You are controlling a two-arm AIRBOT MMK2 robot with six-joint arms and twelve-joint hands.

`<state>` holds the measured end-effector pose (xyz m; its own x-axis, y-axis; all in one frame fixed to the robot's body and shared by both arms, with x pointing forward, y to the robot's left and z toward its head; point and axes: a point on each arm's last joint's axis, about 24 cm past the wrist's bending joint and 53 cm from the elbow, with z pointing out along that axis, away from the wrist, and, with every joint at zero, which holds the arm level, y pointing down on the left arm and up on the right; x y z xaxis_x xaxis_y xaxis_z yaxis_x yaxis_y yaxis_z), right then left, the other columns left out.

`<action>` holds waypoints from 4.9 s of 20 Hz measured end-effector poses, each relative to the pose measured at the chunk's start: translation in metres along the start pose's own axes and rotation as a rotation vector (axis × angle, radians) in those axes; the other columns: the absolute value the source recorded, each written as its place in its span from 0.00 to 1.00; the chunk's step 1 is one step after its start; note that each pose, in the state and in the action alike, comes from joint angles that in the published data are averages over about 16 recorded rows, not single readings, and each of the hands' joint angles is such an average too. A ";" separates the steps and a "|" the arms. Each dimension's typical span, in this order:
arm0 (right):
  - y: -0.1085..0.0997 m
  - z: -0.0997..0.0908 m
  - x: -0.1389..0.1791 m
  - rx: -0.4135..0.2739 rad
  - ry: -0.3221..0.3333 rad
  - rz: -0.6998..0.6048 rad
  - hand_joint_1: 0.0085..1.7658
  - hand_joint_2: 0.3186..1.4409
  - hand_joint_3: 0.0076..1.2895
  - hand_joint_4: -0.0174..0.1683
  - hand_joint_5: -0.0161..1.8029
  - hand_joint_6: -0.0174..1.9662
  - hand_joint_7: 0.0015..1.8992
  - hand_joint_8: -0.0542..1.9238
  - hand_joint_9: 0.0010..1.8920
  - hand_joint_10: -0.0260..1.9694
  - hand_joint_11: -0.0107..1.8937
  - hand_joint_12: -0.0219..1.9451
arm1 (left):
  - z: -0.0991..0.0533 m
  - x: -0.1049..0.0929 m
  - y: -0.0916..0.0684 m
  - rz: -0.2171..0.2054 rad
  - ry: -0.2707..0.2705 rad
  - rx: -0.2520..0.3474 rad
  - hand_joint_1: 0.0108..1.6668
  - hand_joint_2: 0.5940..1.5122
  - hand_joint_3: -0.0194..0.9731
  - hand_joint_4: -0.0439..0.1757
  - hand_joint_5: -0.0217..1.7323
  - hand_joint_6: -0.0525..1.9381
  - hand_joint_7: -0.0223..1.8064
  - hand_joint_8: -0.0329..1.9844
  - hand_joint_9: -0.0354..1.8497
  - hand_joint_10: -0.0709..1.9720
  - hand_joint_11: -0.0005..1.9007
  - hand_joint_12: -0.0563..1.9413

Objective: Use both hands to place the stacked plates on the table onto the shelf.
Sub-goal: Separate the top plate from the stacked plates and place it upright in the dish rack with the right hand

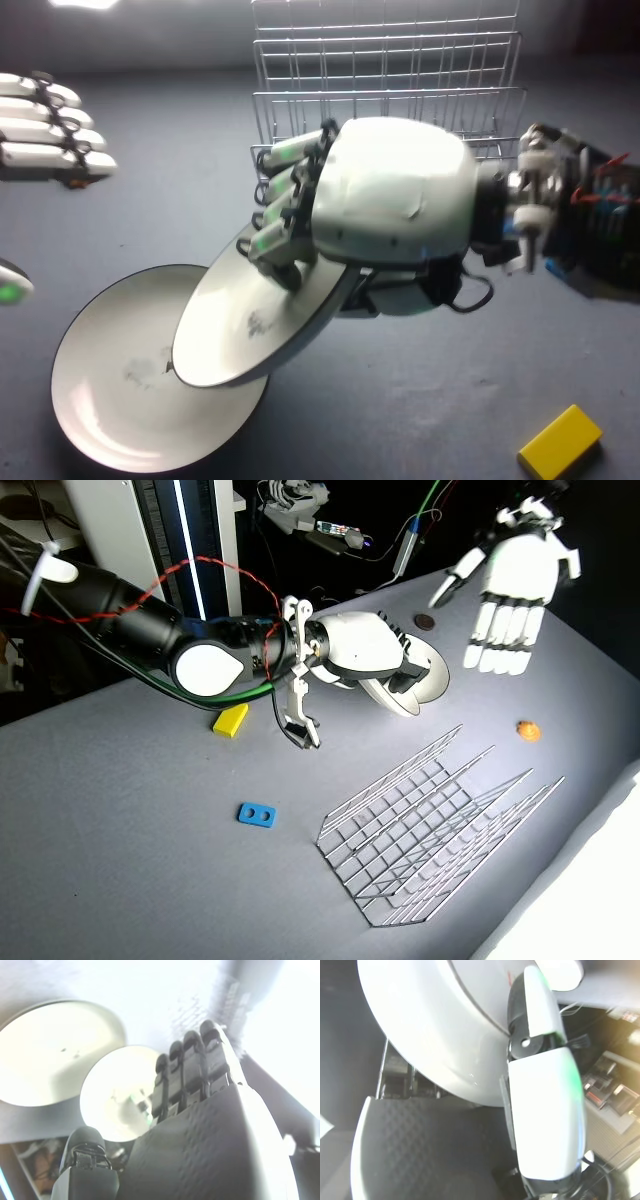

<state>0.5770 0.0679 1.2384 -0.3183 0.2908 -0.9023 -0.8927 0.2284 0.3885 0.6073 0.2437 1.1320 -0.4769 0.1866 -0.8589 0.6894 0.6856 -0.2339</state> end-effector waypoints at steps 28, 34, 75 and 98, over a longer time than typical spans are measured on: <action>-0.115 -0.055 -0.163 0.293 -0.278 0.483 0.64 0.65 0.01 0.10 0.45 0.57 0.46 0.59 0.38 0.55 0.22 0.91 | -0.029 -0.006 0.022 0.103 0.027 -0.032 0.01 0.56 0.03 0.20 0.14 0.03 0.13 0.01 0.12 0.04 0.04 0.13; -0.112 -0.056 -0.173 0.281 -0.280 0.390 0.64 0.65 0.00 0.11 0.45 0.58 0.46 0.60 0.36 0.56 0.20 0.93 | -0.031 -0.004 0.023 0.118 0.040 -0.027 0.01 0.56 0.03 0.20 0.14 0.03 0.14 0.01 0.12 0.04 0.04 0.13; -0.129 -0.032 -0.183 0.302 -0.181 0.497 0.64 0.65 0.00 0.14 0.45 0.62 0.45 0.62 0.36 0.57 0.19 0.92 | -0.027 0.002 0.016 0.126 0.060 0.004 0.01 0.56 0.03 0.20 0.13 0.03 0.13 0.01 0.12 0.04 0.04 0.12; -0.169 -0.024 -0.148 0.416 -0.138 0.667 0.64 0.65 0.01 0.19 0.45 0.62 0.45 0.63 0.34 0.57 0.17 0.93 | -0.028 0.008 0.013 0.134 0.080 0.025 0.01 0.56 0.03 0.20 0.12 0.03 0.12 0.01 0.10 0.04 0.03 0.11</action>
<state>0.7671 -0.0365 1.3020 -0.6768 0.5946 -0.4341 -0.3267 0.2859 0.9009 0.5970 0.2740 1.1352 -0.4210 0.3308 -0.8446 0.7625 0.6334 -0.1321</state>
